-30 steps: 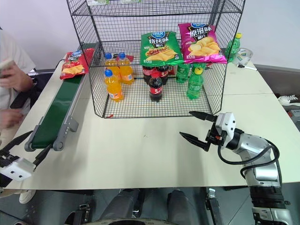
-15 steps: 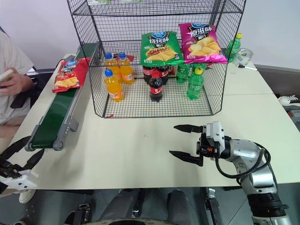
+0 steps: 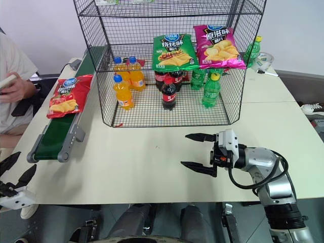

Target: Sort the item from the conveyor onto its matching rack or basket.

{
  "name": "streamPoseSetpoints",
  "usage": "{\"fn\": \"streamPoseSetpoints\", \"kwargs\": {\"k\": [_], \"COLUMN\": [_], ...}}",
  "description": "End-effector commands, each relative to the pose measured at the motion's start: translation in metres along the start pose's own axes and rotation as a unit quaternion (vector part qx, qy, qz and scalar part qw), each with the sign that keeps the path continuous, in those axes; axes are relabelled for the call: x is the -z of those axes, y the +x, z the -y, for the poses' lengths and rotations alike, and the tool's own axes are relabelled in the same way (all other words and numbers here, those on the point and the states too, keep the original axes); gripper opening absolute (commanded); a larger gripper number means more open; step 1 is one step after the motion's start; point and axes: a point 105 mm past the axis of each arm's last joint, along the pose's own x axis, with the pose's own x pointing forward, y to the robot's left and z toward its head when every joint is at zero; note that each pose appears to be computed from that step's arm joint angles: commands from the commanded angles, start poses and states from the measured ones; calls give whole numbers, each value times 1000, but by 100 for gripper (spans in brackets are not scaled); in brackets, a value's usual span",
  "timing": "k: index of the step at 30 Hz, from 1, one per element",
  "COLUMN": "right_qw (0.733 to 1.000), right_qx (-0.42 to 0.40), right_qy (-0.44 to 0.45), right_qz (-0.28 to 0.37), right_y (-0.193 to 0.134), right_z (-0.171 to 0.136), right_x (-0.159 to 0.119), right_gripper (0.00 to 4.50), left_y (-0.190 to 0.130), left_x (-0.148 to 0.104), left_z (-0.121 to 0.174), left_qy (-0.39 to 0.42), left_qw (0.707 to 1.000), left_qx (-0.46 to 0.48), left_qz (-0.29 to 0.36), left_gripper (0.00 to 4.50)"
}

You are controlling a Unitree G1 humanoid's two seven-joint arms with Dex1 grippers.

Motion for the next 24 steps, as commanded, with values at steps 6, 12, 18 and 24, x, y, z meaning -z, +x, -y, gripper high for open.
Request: {"fn": "streamPoseSetpoints", "kwargs": {"k": [6,12,18,24], "right_qw": [1000,1000,1000,1000], "right_qx": [-4,0,4,9], "right_qy": [-18,-18,-23,-24], "right_qz": [6,2,-1,-5], "right_y": [3,2,2,-1], "right_z": [0,2,4,3], "right_x": [-7,-6,-6,-5], "right_gripper": [450,450,450,450], "left_y": [11,14,24,28], "left_x": [-4,-4,-7,-9], "left_z": [-10,-8,2,4], "left_qy": [5,-2,-11,-12], "left_qw": [1000,1000,1000,1000], "left_qx": [-25,-21,-18,-16], "left_qz": [2,1,-6,-6], "left_gripper": [385,385,385,385]}}
